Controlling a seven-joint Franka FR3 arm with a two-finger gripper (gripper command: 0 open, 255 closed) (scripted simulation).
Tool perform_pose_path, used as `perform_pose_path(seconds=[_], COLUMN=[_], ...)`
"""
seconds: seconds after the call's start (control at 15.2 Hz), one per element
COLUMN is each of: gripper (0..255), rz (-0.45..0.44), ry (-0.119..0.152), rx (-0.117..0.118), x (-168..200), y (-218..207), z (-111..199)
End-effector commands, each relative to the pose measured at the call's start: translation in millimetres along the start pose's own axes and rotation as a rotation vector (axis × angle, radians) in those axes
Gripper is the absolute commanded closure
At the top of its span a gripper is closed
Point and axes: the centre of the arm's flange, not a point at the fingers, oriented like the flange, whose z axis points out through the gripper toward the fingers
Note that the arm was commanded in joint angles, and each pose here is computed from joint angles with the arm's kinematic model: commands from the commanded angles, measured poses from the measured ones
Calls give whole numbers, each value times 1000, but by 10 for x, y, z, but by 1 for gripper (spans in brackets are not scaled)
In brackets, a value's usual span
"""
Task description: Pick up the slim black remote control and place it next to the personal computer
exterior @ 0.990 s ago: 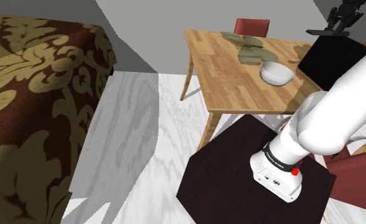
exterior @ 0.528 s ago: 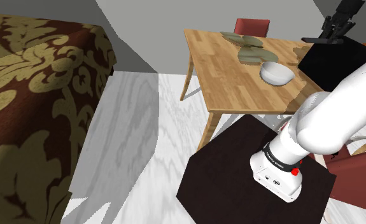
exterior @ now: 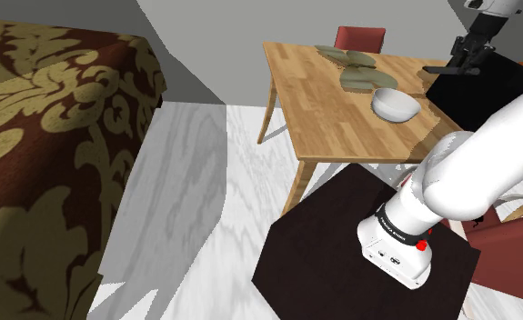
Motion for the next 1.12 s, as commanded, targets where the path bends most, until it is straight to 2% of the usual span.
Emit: perform_pose_path(seconds=[0.0, 1.06], gripper=[255, 255], rz=[0, 0], ry=[0, 0], rx=[-1, -1], x=[6, 13], y=[4, 73], z=[107, 949])
